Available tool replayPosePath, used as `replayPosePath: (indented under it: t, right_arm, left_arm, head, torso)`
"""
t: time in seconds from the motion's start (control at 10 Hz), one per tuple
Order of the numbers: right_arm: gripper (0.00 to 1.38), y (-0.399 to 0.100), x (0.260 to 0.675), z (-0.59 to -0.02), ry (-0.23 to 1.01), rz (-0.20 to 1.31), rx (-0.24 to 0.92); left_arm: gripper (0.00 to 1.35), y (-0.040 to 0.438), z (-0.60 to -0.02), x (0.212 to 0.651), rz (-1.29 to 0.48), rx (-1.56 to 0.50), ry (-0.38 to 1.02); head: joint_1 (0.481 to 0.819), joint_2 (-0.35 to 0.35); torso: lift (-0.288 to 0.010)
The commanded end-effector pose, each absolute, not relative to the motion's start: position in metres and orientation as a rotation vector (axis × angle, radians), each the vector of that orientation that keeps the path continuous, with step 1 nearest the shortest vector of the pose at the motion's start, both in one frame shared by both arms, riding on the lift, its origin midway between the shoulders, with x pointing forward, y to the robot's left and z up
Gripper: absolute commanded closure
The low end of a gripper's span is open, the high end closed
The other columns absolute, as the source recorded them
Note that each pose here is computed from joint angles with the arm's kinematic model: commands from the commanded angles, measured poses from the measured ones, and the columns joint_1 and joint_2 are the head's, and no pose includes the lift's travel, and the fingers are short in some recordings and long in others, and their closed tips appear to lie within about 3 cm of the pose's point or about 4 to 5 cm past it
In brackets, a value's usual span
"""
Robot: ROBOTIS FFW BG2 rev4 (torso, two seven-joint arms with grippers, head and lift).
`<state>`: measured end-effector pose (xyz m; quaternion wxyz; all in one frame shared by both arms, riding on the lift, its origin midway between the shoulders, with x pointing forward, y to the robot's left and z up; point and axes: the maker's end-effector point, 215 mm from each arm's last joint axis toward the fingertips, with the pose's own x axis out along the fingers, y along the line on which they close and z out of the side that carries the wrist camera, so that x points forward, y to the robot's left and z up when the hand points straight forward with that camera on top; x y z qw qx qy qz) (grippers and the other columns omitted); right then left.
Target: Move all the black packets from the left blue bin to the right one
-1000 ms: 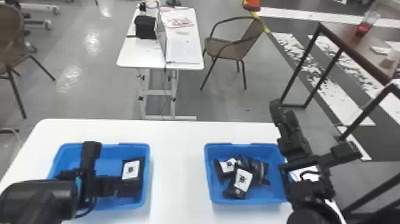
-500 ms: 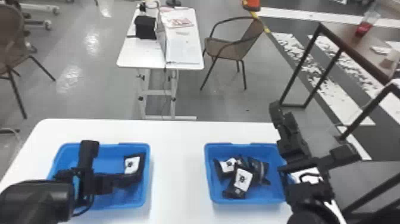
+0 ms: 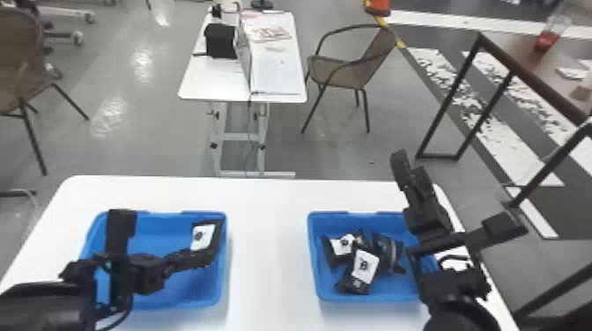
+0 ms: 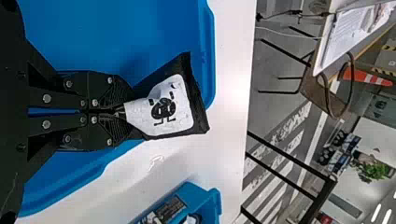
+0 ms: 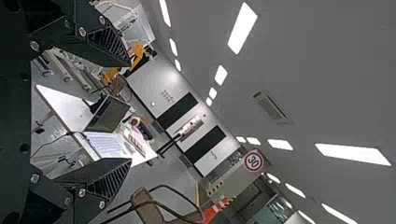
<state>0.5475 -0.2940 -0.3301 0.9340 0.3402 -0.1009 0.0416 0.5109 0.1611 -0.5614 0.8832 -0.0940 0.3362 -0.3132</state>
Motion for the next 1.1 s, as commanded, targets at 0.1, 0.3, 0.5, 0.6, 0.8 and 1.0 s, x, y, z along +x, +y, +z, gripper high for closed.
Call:
replayPosePath:
  t: [0.1,0.3,0.5,0.6,0.8,1.0]
  right_arm:
    - [0.33,-0.276,0.547,-0.338,-0.178,0.119,0.703]
    - [0.33,-0.24,0.556,-0.343,-0.133,0.22,0.71]
    - [0.33,-0.196,0.568,-0.346,-0.077,0.34,0.707]
    - [0.33,-0.176,0.573,-0.351,-0.044,0.387,0.717]
    - [0.33,-0.154,0.58,-0.35,-0.019,0.45,0.733]
    - [0.32,-0.147,0.587,-0.349,-0.011,0.47,0.736]
  left_arm:
    - [1.13,0.139,-0.502,0.501,-0.737,-0.178,0.581]
    - [1.13,0.097,-0.456,0.523,-0.872,-0.061,0.504]
    - [1.13,0.061,-0.431,0.548,-0.983,0.033,0.423]
    - [1.13,0.042,-0.419,0.557,-1.046,0.047,0.374]
    - [1.13,0.009,-0.4,0.569,-1.117,0.069,0.303]
    - [1.13,-0.03,-0.399,0.563,-1.209,0.084,0.293]
  head:
    - [0.695,-0.137]
    - [0.695,-0.148]
    - [0.695,-0.14]
    - [0.695,-0.136]
    - [0.695,-0.131]
    - [0.695,-0.143]
  torso:
    - [0.0]
    - [0.0]
    - [0.0]
    - [0.0]
    - [0.0]
    - [0.0]
